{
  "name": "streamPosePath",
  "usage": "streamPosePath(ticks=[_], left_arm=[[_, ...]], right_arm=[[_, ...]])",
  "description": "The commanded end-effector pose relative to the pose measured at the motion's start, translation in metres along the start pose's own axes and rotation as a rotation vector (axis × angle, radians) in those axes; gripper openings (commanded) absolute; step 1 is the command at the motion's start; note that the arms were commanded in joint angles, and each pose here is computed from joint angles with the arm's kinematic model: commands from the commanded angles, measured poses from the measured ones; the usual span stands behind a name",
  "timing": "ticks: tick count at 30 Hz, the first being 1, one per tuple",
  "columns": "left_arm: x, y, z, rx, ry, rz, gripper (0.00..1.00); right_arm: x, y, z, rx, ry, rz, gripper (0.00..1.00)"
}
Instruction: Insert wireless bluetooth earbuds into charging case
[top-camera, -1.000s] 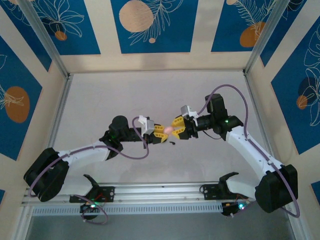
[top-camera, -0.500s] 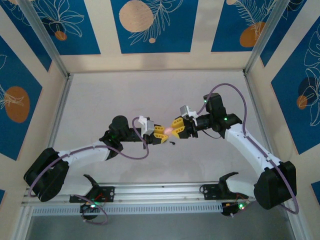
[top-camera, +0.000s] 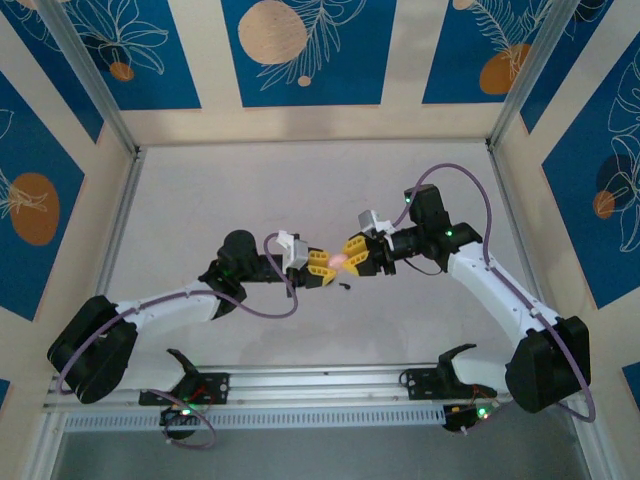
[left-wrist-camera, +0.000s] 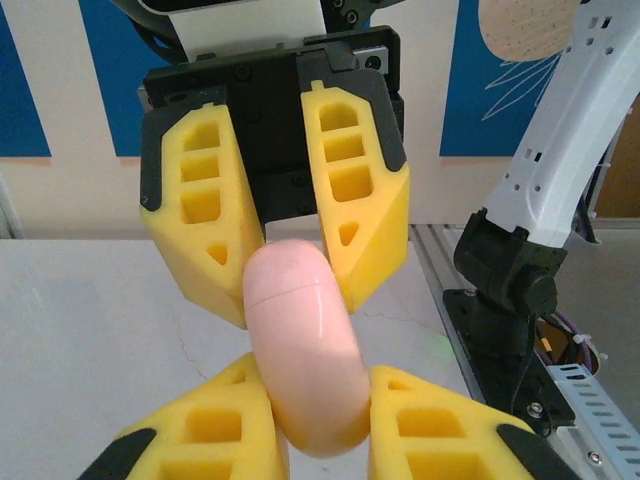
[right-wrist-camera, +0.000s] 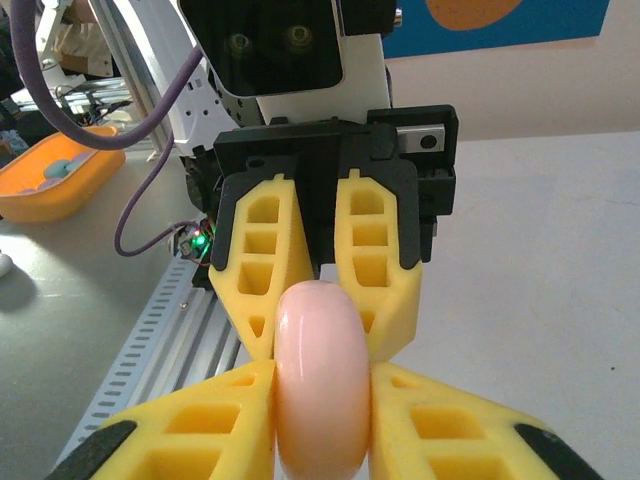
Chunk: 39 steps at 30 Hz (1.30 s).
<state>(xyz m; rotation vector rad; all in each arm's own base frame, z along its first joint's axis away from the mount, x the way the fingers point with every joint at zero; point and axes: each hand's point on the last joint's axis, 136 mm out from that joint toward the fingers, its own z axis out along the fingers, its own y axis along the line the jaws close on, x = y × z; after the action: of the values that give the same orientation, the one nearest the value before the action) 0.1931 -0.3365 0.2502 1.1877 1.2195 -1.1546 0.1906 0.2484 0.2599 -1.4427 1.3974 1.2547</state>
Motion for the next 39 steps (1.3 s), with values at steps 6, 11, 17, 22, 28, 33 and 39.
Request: streamPosePath(ticks=[6,11,17,22,28,33,39], left_arm=[[-0.013,0.012,-0.006,-0.084,0.019,0.084,0.32],[0.011,0.015,-0.018,-0.137,0.198,0.142,0.48],[0.03,0.012,-0.03,-0.137,0.342,0.166,0.49],[0.029,0.008,-0.028,-0.113,0.335,0.155,0.49],[0.026,0.003,-0.022,-0.069,0.297,0.121,0.49],[0.022,0.001,-0.019,-0.052,0.271,0.103,0.49],[0.021,0.002,-0.016,-0.043,0.252,0.086,0.47]], right_arm=[[-0.007,0.007,-0.003,0.023,0.046,-0.029,0.16],[0.009,0.001,-0.006,0.134,0.218,-0.106,0.15],[0.024,-0.001,0.001,0.185,0.407,-0.19,0.14],[0.019,0.002,0.011,0.159,0.412,-0.229,0.15],[0.015,0.002,0.019,0.14,0.401,-0.248,0.14],[0.01,0.002,0.022,0.131,0.376,-0.267,0.15],[0.009,0.002,0.026,0.123,0.373,-0.274,0.15]])
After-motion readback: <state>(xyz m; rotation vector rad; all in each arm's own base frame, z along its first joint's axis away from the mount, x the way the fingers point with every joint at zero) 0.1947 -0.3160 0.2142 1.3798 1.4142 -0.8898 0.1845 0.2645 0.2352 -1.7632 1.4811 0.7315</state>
